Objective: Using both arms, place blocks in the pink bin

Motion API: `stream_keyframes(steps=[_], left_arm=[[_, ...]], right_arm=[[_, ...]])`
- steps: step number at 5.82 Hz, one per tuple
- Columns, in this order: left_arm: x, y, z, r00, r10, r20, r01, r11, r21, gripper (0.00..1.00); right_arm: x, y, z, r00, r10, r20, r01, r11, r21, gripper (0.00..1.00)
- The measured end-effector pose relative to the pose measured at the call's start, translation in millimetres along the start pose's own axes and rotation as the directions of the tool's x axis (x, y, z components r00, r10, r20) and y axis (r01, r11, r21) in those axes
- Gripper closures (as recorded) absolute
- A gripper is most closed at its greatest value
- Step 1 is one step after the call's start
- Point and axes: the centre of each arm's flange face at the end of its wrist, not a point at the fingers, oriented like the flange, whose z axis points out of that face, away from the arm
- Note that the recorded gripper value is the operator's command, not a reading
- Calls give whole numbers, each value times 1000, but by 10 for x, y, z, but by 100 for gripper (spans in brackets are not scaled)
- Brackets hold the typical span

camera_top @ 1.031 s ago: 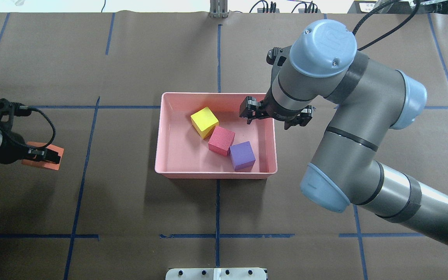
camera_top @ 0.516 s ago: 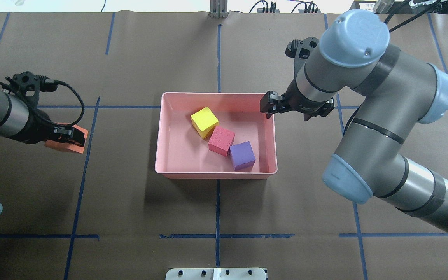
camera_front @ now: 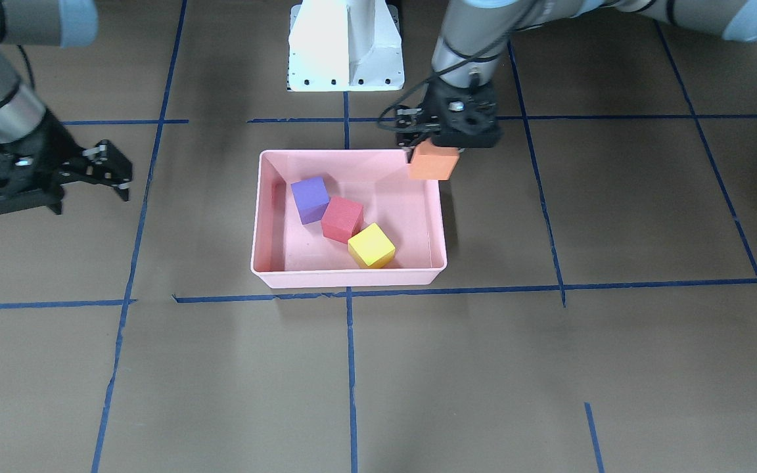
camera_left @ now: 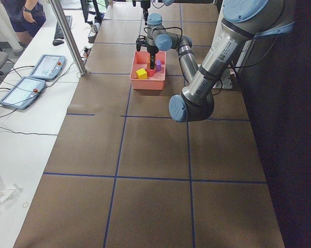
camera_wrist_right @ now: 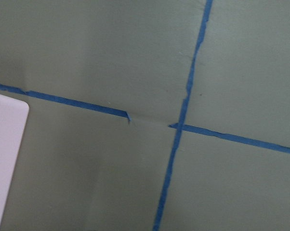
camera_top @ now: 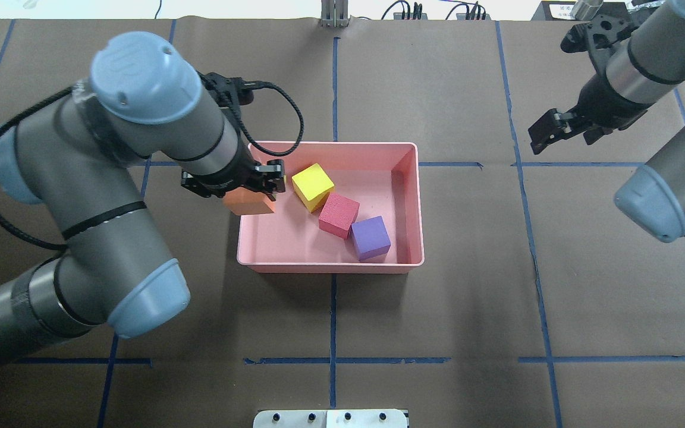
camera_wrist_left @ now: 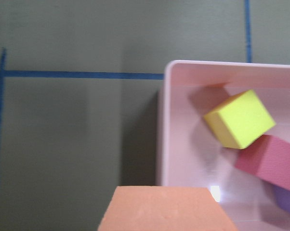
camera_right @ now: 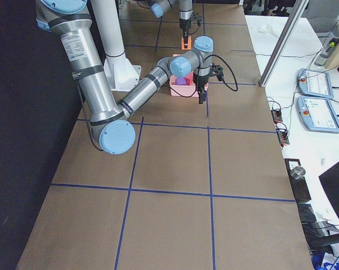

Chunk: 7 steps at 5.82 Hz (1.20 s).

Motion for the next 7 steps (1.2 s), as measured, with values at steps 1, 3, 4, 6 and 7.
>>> stream_keyframes(steps=[1,3,4,6,7], left_arm=[[118,25,69,1000,4,8,-4,1000,8,0],[-262,-44,-14,987,155,42,-156,988,18,0],[-695,-218,-116,971,232,64,-233,972,11,0],[-2030,-863,-474,919,385,91,-383,923,-37,0],[-2851,-1106,-706,896,433,99,-430,901,-55,0]], right_arm=[[481,96,-50,999,-39,-5,39,999,-12,0],[1528,462,-219,994,-110,0,110,994,-25,0],[2006,702,-290,990,-138,-2,138,990,-28,0],[2839,1319,-355,988,-154,-17,153,987,-44,0],[3176,1669,-366,992,-125,-23,124,991,-52,0]])
